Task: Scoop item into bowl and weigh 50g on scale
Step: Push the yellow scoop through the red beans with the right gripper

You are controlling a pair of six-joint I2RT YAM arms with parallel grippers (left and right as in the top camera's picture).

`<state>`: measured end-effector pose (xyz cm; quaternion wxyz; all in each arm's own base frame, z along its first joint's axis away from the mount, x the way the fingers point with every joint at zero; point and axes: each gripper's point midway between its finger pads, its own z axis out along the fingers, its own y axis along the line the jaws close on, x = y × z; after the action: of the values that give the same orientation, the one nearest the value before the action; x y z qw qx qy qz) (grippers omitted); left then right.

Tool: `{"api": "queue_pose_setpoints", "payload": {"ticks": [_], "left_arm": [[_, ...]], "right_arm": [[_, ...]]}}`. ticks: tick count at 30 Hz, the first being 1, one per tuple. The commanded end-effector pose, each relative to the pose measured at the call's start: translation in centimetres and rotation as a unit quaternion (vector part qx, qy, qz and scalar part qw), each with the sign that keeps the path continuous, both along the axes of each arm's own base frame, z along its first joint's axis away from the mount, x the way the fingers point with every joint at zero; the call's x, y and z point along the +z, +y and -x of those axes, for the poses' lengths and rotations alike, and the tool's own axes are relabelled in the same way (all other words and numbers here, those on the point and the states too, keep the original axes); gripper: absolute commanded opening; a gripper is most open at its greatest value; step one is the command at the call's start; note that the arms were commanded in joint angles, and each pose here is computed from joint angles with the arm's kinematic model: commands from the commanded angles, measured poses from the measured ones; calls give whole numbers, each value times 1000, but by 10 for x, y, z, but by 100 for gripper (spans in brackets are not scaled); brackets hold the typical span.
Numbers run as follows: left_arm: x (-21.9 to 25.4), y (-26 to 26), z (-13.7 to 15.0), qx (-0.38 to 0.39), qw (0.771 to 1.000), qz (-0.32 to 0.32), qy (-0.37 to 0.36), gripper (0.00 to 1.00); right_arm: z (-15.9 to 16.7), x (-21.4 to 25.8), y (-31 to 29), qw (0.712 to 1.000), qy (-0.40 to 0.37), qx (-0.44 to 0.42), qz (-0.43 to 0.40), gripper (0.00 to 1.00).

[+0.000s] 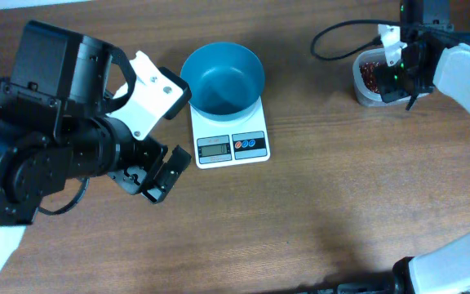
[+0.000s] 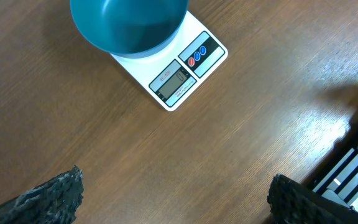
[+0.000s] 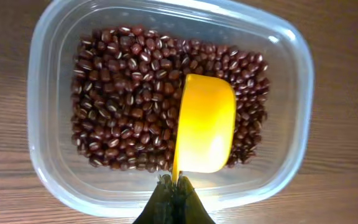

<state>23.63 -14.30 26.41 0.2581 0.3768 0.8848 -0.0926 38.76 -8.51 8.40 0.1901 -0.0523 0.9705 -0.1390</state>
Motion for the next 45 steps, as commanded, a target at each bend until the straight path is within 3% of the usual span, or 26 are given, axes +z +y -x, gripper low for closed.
{"api": "queue_pose_setpoints", "payload": {"ticks": [1, 11, 17, 24, 34, 45], "left_arm": [[-3, 0, -1, -7, 1000, -8, 0, 99], [-3, 0, -1, -7, 1000, -8, 0, 99], [-3, 0, -1, -7, 1000, -8, 0, 99], [-3, 0, -1, -7, 1000, -8, 0, 99], [-3, 0, -1, -7, 1000, -8, 0, 99], [-3, 0, -1, -7, 1000, -8, 0, 99]], "right_arm": [[-3, -3, 2, 995, -17, -46, -82, 4], [7, -3, -22, 959, -43, -166, -225, 4], [6, -3, -15, 949, -45, -173, -258, 4], [9, -26, -1, 898, -12, -281, -339, 4], [12, -21, 21, 877, 9, -264, -401, 4], [21, -17, -16, 851, -14, -307, -427, 4]]}}
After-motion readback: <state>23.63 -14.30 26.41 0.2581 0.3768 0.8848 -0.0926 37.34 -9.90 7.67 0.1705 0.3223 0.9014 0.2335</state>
